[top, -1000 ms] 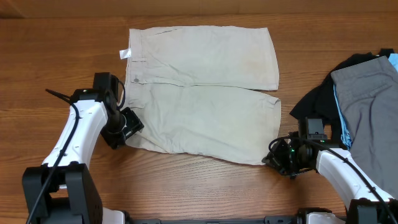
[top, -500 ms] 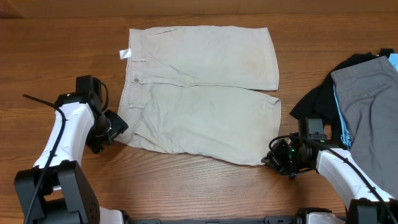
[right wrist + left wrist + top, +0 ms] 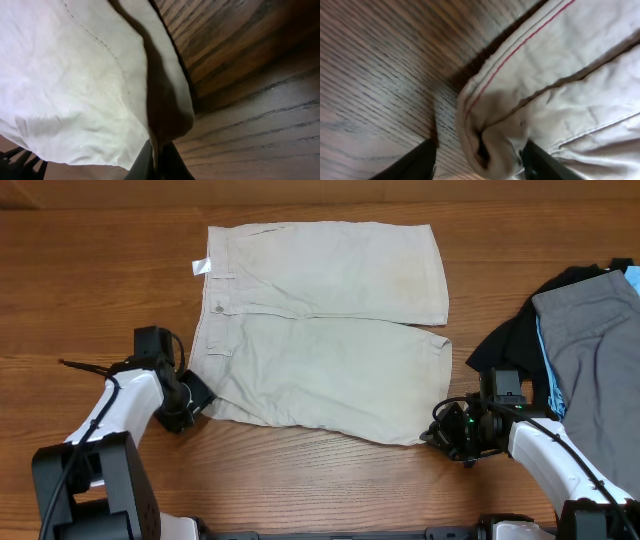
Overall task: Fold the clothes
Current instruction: 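Lift both near corners and fold the legs over toward the waistband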
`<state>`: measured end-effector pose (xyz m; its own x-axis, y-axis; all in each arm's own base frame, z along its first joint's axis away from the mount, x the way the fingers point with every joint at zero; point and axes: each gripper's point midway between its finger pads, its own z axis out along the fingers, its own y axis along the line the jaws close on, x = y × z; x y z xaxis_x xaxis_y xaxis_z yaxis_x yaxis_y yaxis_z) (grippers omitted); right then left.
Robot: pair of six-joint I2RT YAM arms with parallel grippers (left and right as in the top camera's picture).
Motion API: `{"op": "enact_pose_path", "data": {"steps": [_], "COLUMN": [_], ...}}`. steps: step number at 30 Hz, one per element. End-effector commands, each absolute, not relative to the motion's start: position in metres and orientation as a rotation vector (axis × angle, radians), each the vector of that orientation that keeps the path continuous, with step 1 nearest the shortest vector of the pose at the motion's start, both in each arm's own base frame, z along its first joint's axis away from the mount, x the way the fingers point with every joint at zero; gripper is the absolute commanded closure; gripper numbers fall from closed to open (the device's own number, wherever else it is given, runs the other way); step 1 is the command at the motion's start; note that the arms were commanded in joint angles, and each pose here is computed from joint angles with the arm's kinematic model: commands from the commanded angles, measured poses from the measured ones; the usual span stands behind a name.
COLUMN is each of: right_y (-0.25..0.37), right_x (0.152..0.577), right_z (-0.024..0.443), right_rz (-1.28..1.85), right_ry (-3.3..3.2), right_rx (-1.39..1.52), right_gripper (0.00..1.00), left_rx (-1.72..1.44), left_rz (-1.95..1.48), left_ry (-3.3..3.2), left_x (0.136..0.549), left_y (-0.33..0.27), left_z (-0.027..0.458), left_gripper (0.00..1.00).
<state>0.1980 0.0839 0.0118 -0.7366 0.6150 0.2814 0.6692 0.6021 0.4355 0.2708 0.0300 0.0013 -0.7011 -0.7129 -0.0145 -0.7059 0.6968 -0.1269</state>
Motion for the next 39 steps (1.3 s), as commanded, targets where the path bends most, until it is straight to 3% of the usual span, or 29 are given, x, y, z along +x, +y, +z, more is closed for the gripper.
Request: {"op": "enact_pose_path", "data": {"steps": [1, 4, 6, 13, 19, 28, 39], "right_y": [0.083, 0.083, 0.083, 0.079, 0.063, 0.043, 0.047], "right_x": [0.202, 0.202, 0.203, 0.226, 0.256, 0.320, 0.412], "right_z": [0.015, 0.015, 0.016, 0.053, 0.105, 0.198, 0.227], "right_rz": [-0.820, -0.823, -0.824, -0.815, -0.716, -0.716, -0.874], "right_ry": [-2.729, -2.731, -2.734, -2.798, -2.973, -3.305, -3.442], "right_rx": [-1.105, -1.105, -1.103, -1.040, -0.950, -0.880, -0.792], "right_gripper": [0.96, 0.96, 0.96, 0.96, 0.96, 0.96, 0.96], "left_rx": [-1.179, -1.158, -1.107, -1.014, -0.944, -0.841, -0.772], "left_rz": [-0.174, -0.173, -0.172, -0.177, -0.319, -0.361, -0.394], "left_ry": [2.847, 2.855, 2.872, 2.960, 3.009, 2.806, 2.467], "left_x": [0.265, 0.265, 0.265, 0.259, 0.267, 0.307, 0.381], "left_y": [0.028, 0.028, 0.028, 0.025, 0.010, 0.014, 0.028], "left_z": [0.001, 0.001, 0.001, 0.012, 0.057, 0.165, 0.215], "left_gripper": [0.63, 0.86, 0.96, 0.96, 0.96, 0.96, 0.96]}}
